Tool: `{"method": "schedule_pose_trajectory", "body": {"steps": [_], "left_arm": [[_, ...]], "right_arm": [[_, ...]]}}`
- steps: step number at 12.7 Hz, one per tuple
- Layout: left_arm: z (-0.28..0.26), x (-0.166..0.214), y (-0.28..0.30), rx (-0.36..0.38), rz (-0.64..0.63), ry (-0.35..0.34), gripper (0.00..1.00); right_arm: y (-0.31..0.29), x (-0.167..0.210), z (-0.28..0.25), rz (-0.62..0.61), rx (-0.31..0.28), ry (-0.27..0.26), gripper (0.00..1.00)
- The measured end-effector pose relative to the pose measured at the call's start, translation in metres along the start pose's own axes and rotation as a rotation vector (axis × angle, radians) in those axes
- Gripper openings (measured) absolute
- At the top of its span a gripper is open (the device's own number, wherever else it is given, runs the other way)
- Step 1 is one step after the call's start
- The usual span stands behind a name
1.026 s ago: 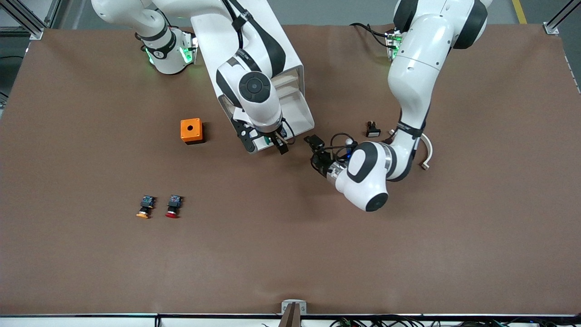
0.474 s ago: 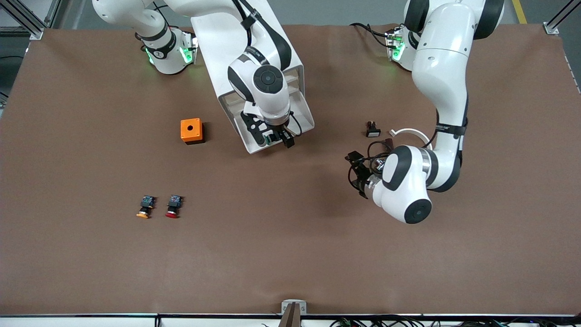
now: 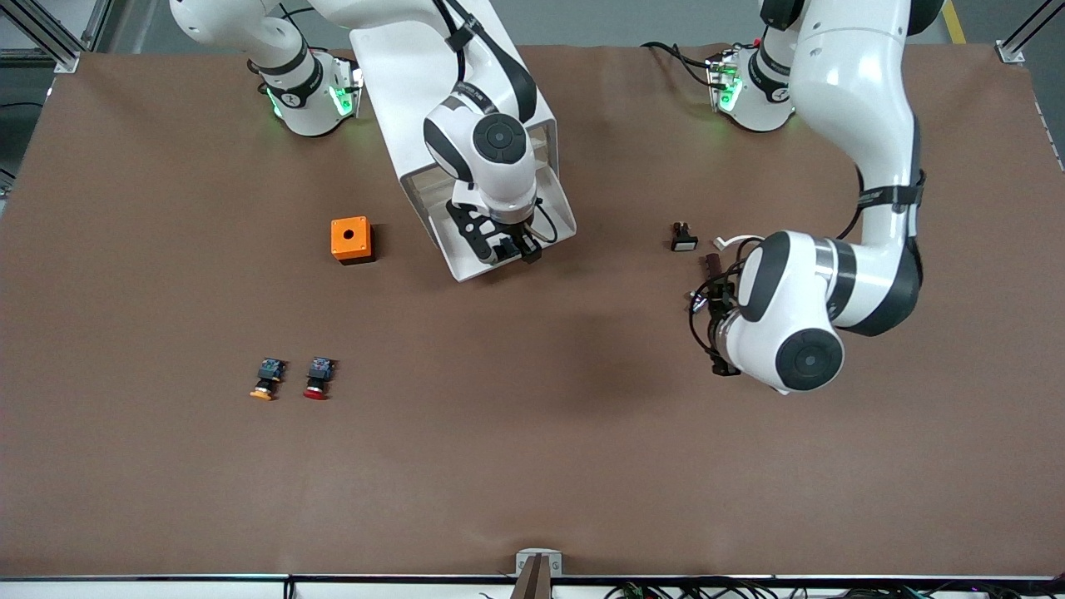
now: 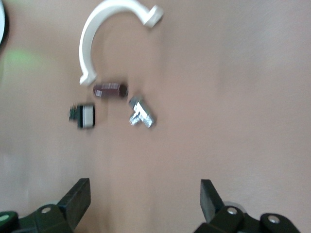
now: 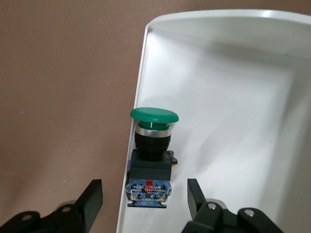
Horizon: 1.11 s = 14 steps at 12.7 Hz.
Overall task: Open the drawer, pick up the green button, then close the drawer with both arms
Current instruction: 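Grasp the green button with the right gripper while the left gripper withdraws, then lift the green button out with the right gripper while the left gripper returns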
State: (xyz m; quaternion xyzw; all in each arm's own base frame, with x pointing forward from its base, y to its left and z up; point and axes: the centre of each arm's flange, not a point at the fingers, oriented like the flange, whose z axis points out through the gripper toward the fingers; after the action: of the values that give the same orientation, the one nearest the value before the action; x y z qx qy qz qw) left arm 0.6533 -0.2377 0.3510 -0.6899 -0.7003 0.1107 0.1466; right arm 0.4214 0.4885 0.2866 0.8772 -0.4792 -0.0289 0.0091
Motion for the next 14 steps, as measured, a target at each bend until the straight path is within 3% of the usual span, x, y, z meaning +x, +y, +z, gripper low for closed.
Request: {"method": "schedule_pose_trajectory", "body": {"steps": [1,2,4,5,6,11,14], "left_arm": [[-0.016,0.007,-0.005,-0.032,0.055,0.035,1.0],[-0.03,0.015,-0.009,-0.059,0.115,0.065,1.0],[-0.055,0.04,-0.013,-0.096,0.21,0.089,1.0],[-0.064,0.056,-0.013,-0.105,0.262,0.092,1.0],[-0.071,0.071,-0.012,-0.111,0.325,0.095,1.0],[-0.101,0.103,-0.022,-0.147,0.575,0.111,1.0],[-0.104,0.099,-0.025,-0.143,0.799,0.129,1.0]], "right_arm": [[0.0,0.001,0.001,0.001,0.0,0.001,0.69],[0.001,0.001,0.002,0.001,-0.001,0.002,0.68],[0.001,0.001,0.002,0.0,-0.001,0.003,0.47],[0.001,0.001,0.002,-0.001,-0.001,0.004,0.47],[0.001,0.001,0.002,-0.002,0.0,0.006,0.41],[-0.004,0.005,-0.009,-0.091,0.006,0.011,0.41],[-0.027,0.042,-0.045,-0.172,0.016,0.008,0.41]]}}
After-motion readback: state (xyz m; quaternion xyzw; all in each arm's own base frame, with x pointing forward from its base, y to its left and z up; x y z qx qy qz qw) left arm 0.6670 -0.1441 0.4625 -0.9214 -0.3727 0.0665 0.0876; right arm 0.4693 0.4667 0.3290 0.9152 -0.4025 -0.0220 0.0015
